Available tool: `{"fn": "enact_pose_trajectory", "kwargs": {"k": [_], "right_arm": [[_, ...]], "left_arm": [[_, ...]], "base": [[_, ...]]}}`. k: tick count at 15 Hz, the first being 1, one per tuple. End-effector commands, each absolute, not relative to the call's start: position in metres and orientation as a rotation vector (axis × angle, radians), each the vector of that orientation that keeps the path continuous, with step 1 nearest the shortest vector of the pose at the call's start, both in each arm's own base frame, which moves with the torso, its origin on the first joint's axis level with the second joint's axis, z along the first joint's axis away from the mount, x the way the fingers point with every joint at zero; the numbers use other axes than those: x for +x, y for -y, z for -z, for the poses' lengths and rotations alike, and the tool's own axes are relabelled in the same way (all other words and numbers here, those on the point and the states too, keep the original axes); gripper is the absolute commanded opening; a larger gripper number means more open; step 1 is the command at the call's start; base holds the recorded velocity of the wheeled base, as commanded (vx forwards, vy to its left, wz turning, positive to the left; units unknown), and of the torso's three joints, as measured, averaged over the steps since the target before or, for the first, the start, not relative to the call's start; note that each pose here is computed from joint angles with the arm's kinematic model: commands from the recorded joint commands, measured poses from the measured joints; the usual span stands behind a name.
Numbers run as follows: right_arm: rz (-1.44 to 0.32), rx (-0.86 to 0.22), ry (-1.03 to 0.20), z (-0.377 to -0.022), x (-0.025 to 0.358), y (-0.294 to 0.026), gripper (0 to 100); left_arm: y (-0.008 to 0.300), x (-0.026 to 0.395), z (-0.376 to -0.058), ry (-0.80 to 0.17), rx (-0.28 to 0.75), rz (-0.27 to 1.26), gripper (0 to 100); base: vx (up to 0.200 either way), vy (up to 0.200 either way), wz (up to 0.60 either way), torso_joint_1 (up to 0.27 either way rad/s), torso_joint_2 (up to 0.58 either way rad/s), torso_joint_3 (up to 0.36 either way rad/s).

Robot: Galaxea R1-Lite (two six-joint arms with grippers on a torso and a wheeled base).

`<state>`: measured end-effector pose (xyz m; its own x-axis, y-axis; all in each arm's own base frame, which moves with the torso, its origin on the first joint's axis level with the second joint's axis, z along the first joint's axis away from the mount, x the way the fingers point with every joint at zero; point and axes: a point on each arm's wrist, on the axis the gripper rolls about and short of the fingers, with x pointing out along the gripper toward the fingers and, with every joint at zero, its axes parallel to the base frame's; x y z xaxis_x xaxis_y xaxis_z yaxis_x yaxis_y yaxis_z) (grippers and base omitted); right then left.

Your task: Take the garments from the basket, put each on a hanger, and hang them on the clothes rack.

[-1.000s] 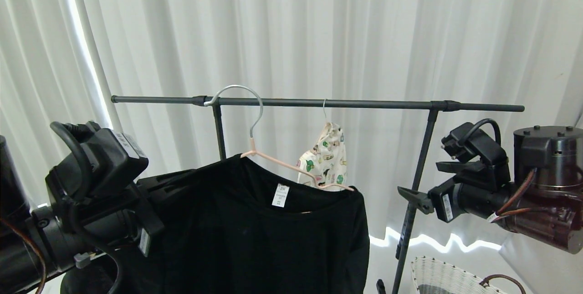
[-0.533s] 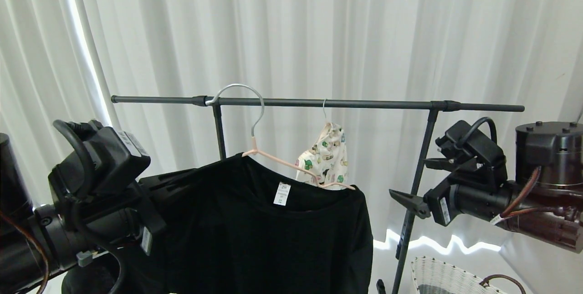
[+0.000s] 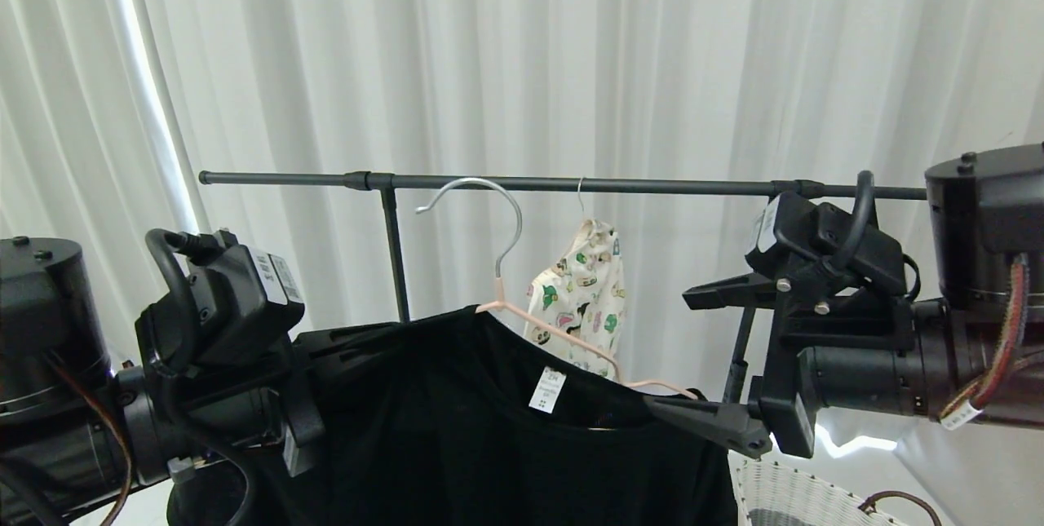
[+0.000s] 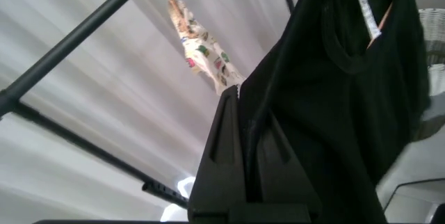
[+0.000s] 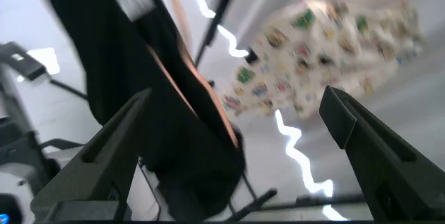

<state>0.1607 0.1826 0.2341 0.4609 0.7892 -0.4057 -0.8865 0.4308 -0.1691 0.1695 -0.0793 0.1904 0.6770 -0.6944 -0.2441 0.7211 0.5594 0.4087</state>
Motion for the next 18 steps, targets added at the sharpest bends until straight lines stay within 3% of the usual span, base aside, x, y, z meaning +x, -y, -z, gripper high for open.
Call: {"fn": "enact_pose_trajectory", "kwargs": {"k": [1, 10, 18], "right_arm": [[-1.109, -0.396, -0.283, -0.235, 0.162, -0.202, 100], [-1.139, -0.439, -0.391, -0.210, 0.186, -0.242, 100], [-1.123, -0.448, -0.445, -0.205, 0.191, -0.241, 100]], "left_arm": [[0.081, 0.170, -0.189, -0.064, 0.508, 0.843, 0], [0.090, 0.168, -0.197, -0.021, 0.511, 0.889, 0], [0.093, 0.166, -0.197, -0.013, 0.511, 0.906, 0]], "base": [[0.000, 0.000, 0.00, 0.000, 0.00, 0.000], [0.000, 0.000, 0.00, 0.000, 0.00, 0.000], [0.000, 0.000, 0.00, 0.000, 0.00, 0.000]]}}
